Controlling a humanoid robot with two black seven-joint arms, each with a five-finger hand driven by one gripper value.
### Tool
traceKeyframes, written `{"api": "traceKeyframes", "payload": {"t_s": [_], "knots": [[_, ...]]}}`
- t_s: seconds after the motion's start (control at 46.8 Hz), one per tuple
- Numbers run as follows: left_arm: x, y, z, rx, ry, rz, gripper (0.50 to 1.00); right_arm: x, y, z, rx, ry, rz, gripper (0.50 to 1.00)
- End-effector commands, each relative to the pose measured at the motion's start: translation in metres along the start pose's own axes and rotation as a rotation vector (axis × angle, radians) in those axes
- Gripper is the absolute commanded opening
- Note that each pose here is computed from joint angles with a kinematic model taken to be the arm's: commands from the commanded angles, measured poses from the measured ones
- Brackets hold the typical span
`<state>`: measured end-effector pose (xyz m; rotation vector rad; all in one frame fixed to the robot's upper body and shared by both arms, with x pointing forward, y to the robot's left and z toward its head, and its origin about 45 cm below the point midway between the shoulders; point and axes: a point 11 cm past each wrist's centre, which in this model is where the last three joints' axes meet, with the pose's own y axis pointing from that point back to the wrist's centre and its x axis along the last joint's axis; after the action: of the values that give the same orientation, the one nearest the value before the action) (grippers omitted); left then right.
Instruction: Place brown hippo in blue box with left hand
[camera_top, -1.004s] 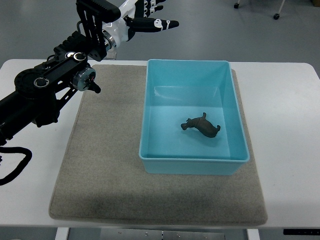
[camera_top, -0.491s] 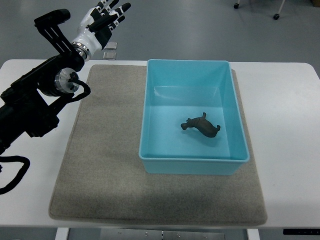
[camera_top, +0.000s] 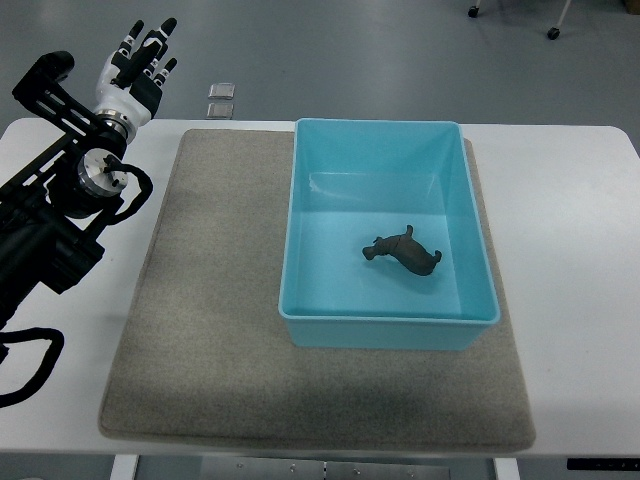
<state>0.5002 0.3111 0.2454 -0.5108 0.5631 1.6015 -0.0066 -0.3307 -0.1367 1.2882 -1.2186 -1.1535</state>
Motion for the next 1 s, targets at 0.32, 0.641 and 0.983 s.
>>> {"api": "traceKeyframes", "payload": {"t_s": [0.32,0.641,0.983], "knots": [[0.021,0.018,-0.019,0.025,0.062,-0.115,0.996,0.0,0.0,0.0,0.0,0.0,0.0,0.936],[0.024,0.021,-0.018,0.011,0.091,-0.107,0.996,-0.001,0.0,0.001,0.0,-0.007,-0.007,0.936],[0.024,0.022,-0.021,0.014,0.099,-0.098,0.996,0.0,0.0,0.0,0.0,-0.005,-0.001,0.936]]}}
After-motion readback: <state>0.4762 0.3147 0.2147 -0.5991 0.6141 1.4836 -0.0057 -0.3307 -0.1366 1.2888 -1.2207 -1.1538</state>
